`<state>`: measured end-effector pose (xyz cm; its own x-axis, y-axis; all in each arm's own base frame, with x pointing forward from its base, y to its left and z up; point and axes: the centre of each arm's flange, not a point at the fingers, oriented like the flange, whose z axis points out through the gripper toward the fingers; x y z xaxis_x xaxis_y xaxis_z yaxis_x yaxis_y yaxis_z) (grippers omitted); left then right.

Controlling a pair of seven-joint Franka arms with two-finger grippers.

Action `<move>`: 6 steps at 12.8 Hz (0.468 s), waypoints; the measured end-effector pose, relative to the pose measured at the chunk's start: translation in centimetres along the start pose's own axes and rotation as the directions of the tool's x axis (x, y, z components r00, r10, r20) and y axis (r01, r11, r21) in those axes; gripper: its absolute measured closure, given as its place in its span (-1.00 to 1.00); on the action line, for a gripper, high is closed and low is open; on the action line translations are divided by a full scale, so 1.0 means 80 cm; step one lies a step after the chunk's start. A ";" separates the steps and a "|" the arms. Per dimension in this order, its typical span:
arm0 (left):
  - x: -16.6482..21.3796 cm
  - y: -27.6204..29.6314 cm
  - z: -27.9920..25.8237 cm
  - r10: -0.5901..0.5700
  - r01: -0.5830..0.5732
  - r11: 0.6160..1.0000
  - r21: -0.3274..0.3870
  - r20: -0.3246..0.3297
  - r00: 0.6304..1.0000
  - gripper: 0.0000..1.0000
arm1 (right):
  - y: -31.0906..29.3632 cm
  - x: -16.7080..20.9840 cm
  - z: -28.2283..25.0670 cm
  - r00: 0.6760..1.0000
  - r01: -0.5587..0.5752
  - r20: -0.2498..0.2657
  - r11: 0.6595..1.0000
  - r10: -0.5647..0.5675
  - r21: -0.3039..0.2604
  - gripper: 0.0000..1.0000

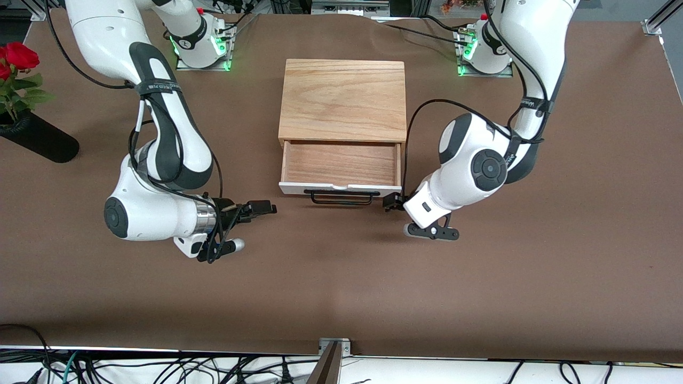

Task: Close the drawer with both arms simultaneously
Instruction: 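Move the left gripper and the right gripper toward the drawer front, then place both grippers against the white drawer front beside the handle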

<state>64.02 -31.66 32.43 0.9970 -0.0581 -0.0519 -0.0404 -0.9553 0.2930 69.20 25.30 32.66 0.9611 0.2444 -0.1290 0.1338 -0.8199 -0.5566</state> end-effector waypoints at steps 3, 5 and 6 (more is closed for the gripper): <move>-0.004 0.004 0.011 0.004 -0.004 1.000 0.004 0.017 1.000 -1.00 | -0.031 -0.003 0.034 0.999 0.028 0.029 1.000 -0.028 0.012 -1.00; -0.009 0.003 0.020 0.004 -0.005 1.000 0.011 0.044 0.999 -1.00 | -0.039 -0.003 0.046 0.999 0.032 0.028 0.999 -0.032 0.017 -1.00; -0.012 0.003 0.024 0.005 -0.006 1.000 0.014 0.058 0.998 -1.00 | -0.038 -0.002 0.052 0.999 0.029 0.028 0.999 -0.029 0.020 -1.00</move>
<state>62.94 -32.40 30.69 0.9912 -0.0795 -0.1063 -0.0469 -0.9590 0.2797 67.68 29.88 30.96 0.9495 0.2830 -0.1357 0.1567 -0.8021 -0.5762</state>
